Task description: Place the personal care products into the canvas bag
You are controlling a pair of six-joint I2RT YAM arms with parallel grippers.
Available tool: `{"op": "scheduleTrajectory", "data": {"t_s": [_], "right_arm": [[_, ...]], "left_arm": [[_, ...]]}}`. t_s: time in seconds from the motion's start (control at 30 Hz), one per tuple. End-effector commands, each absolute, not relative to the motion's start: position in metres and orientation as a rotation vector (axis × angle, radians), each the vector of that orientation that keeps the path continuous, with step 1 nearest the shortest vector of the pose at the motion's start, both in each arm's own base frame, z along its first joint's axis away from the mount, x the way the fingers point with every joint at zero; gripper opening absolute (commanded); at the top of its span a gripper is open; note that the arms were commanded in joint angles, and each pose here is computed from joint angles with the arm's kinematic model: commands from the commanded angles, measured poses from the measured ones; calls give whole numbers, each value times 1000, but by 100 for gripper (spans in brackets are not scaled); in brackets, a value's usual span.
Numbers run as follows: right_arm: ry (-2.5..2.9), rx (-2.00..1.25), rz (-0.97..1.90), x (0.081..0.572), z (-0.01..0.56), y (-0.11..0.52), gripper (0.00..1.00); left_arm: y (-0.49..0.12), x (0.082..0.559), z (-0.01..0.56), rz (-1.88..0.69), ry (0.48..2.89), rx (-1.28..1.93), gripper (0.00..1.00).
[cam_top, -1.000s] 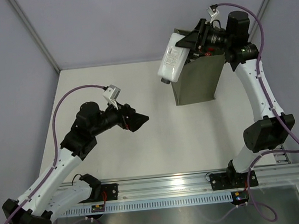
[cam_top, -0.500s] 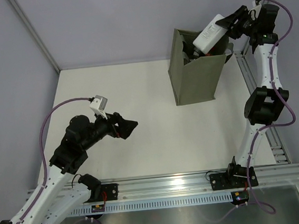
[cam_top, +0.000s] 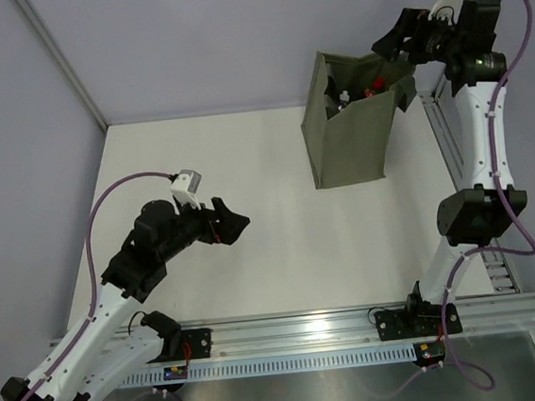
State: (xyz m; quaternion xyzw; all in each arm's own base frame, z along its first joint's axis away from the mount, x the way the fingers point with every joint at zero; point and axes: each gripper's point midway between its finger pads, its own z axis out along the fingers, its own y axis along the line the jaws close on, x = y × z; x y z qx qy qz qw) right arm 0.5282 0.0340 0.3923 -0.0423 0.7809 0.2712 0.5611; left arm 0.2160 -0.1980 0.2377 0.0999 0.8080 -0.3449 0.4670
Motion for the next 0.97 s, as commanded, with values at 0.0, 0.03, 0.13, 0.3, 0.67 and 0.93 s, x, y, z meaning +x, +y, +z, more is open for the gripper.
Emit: {"op": "scheduleTrajectory", "data": {"t_s": [0.0,0.03,0.13,0.3,0.67,0.93], "right_arm": [[1711,-174,380,474,464,-1,100],[1730,-214,409,461,461,2,99],[1782,-176,414,426,448,-12,100],[1873,2,238,369,384,-35,99],[1820,192,-150,247,325,-62,100],[1761,210,-182,223,333,-60,100]], "left_arm": [[-202,223,265,-875,1899,241,99],[-203,222,266,-879,1900,249,99],[-199,221,268,-865,1905,231,99],[-181,220,268,-793,1922,155,99],[-165,212,262,-733,1932,135,99],[-166,214,273,-722,1919,172,99]]}}
